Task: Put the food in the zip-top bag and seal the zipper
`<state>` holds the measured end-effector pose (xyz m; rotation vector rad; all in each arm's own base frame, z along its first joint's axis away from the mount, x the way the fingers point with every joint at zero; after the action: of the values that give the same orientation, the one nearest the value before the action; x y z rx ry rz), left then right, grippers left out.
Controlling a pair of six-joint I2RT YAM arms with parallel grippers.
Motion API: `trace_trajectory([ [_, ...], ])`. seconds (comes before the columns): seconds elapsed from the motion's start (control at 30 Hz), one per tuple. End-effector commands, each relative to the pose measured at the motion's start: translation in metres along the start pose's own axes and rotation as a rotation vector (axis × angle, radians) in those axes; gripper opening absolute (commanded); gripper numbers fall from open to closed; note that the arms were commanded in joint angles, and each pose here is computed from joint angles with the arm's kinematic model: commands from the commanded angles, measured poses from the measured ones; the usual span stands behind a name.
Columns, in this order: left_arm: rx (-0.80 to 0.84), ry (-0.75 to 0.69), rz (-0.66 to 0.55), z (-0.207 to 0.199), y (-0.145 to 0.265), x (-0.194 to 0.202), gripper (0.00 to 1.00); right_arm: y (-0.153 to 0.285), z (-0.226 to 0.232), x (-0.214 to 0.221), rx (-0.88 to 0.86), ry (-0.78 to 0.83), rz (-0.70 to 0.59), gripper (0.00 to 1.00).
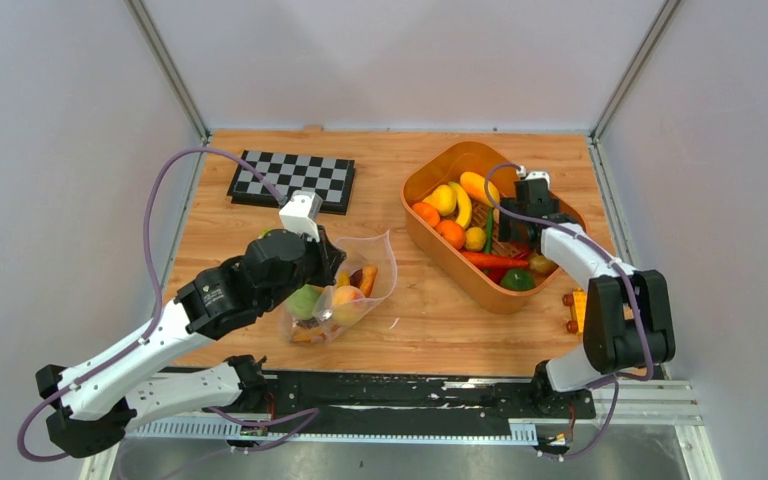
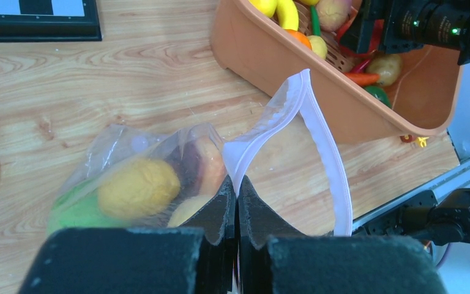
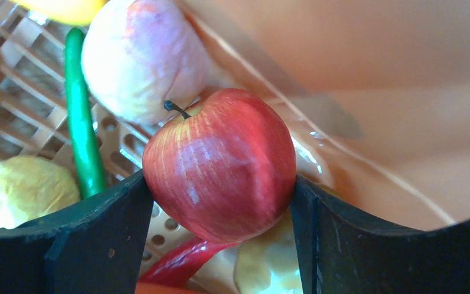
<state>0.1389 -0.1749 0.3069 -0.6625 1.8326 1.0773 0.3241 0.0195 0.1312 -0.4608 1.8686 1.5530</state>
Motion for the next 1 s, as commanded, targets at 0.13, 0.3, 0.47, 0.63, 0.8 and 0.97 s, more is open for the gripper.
trace_trajectory([
  [0.13,0.023,0.032,-0.044,-0.006,-0.001,-0.011,0.05,0.049,0.014,-0.019,-0.275,-0.064,-0.140,0.54],
  [0.3,0.025,0.029,-0.043,-0.007,-0.002,-0.011,0.04,0.078,0.030,-0.009,-0.509,-0.132,-0.123,0.53],
  [0.47,0.034,0.028,-0.038,-0.008,-0.003,-0.011,0.04,0.100,0.041,0.004,-0.689,-0.202,-0.091,0.52],
  [0.63,0.037,0.026,-0.032,-0.009,-0.003,-0.010,0.05,0.119,0.047,0.005,-0.802,-0.238,-0.083,0.52],
  [0.8,0.038,0.032,-0.031,-0.009,-0.003,-0.010,0.04,0.143,0.044,-0.002,-0.846,-0.224,-0.120,0.50],
  [0.97,0.038,0.034,-0.037,-0.009,-0.003,-0.011,0.04,0.171,0.046,-0.009,-0.977,-0.170,-0.147,0.50],
])
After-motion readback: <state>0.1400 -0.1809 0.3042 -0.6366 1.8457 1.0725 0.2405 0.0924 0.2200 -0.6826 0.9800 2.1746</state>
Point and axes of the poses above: each gripper's point midway between its finger pads, its own y axis back along the fingers, its own z axis along the line the jaws close on, x = y × z, the point moved 7 cm from there along y, back along the fingers, and after that the axes turned 8 degrees about -y, right-handed, at the moved point
